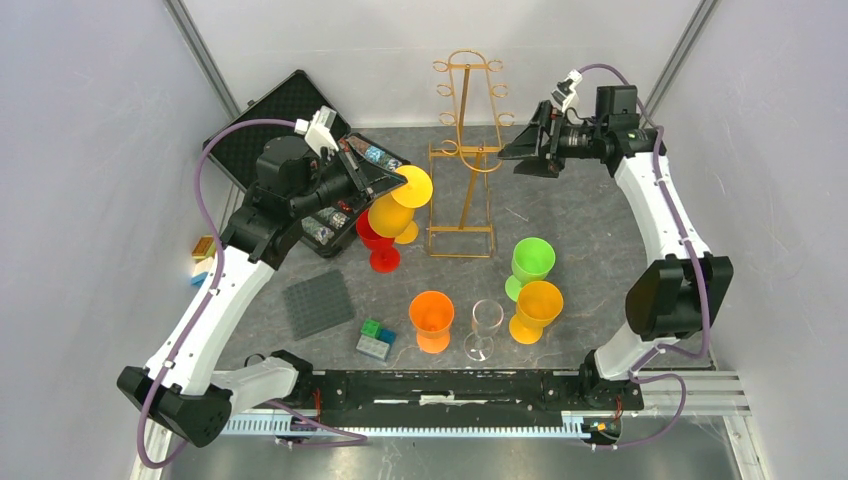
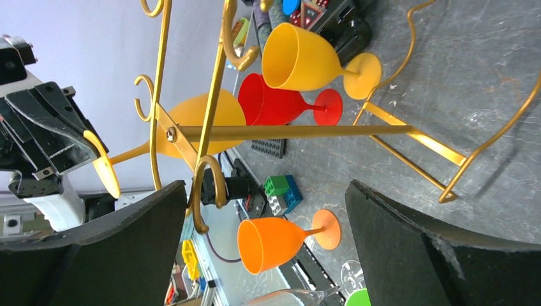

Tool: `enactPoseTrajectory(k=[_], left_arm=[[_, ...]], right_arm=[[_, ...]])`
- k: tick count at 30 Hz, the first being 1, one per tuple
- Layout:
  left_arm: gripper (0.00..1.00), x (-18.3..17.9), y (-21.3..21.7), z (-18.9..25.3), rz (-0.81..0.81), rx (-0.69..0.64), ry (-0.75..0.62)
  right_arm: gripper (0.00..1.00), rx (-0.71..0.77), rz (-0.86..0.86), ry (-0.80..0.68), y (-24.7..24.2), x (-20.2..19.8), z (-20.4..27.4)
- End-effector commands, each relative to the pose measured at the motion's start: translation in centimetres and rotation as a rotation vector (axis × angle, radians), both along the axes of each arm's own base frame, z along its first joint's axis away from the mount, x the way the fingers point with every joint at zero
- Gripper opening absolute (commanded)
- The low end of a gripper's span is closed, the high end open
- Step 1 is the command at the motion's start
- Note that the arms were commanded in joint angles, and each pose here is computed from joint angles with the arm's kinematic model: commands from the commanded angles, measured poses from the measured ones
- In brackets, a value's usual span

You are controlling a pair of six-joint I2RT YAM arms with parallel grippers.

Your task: Place the wine glass upside down on the wine glass rack

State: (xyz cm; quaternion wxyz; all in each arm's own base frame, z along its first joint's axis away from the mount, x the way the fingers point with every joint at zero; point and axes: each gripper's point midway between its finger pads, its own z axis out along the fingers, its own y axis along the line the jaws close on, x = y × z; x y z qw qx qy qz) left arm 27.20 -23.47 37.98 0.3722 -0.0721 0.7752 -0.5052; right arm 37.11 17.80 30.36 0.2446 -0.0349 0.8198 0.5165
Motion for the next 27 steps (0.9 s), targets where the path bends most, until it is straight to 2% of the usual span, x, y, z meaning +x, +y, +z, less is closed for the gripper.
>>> enactPoseTrajectory(k=[1, 10, 14, 20, 27], left_arm=[[0.02, -0.5, 0.4, 2.1, -0.011, -0.014, -0.085], [0.02, -0.2, 0.3, 2.0, -0.011, -0.013, -0.082], [0.02, -0.2, 0.3, 2.0, -0.011, -0.015, -0.077], [0.02, -0.1, 0.2, 1.7, -0.022, -0.02, -0.062], [0.02, 0.3, 0.0, 2.3, -0.031, -0.032, -0.065]], right_arm=[[0.98, -0.019, -0.053, -0.126, -1.4, 0.4, 3.4], [0.98, 0.014, -0.068, -0.194, -1.8, 0.2, 6.1], [0.98, -0.026, -0.154, -0.216, -4.0, 1.0, 5.9], [0.98, -0.138, -0.258, -0.241, -6.9, 1.5, 4.8], [0.98, -0.347, -0.338, -0.229, -10.0, 1.1, 2.0]])
